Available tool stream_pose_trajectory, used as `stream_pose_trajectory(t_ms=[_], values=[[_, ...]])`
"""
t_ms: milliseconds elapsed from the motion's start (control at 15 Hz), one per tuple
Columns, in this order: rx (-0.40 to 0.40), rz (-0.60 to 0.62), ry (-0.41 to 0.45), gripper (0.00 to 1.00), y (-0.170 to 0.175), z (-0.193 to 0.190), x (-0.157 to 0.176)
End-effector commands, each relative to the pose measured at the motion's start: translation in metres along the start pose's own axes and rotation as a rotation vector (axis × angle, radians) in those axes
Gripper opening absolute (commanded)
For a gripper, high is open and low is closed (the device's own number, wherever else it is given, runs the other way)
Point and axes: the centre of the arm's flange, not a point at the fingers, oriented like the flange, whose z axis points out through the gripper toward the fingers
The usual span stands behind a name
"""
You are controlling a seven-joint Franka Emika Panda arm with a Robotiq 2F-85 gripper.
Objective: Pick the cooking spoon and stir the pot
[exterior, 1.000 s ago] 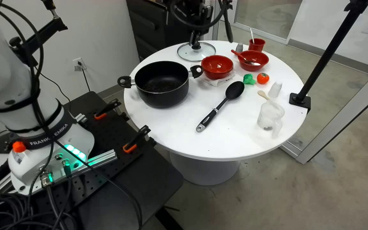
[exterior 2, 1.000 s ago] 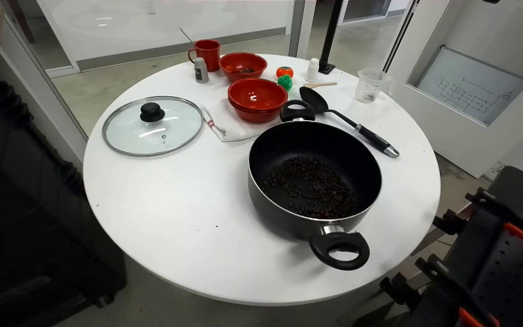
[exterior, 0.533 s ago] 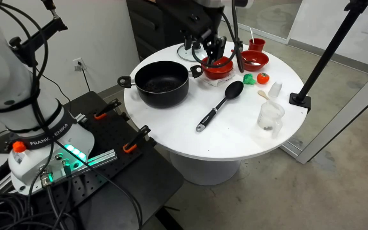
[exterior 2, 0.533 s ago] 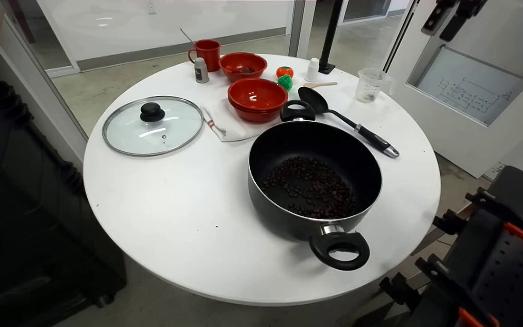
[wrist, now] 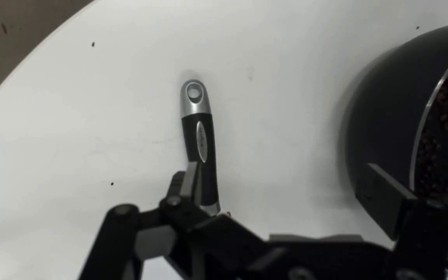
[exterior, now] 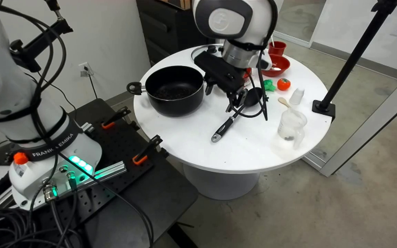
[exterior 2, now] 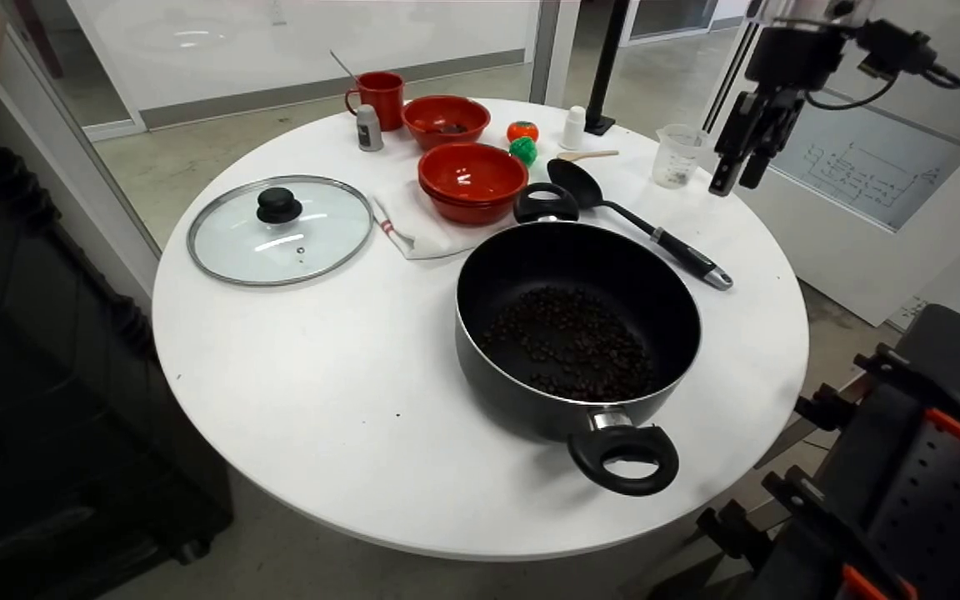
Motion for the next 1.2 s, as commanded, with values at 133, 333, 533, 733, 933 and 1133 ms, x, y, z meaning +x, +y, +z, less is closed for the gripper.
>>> stream_pose_trajectory(t_ms=[133,333,533,733,933,1133], values=[[-0.089,0.018,0.022,1.0,0.041,0.081,0.044],[-0.099,0.011,-0.021,1.0,0.047,0.117,0.037],[-0.111,-0.014,-0.055,1.0,0.048,0.139,0.03],[-0.123,-0.029,-0.041,1.0,0.047,0.139,0.027],[-0.115,-0.023,0.017,1.0,0.045,0.133,0.02],[-0.112,-0.027,0.061,1.0,0.041,0.13,0.008]])
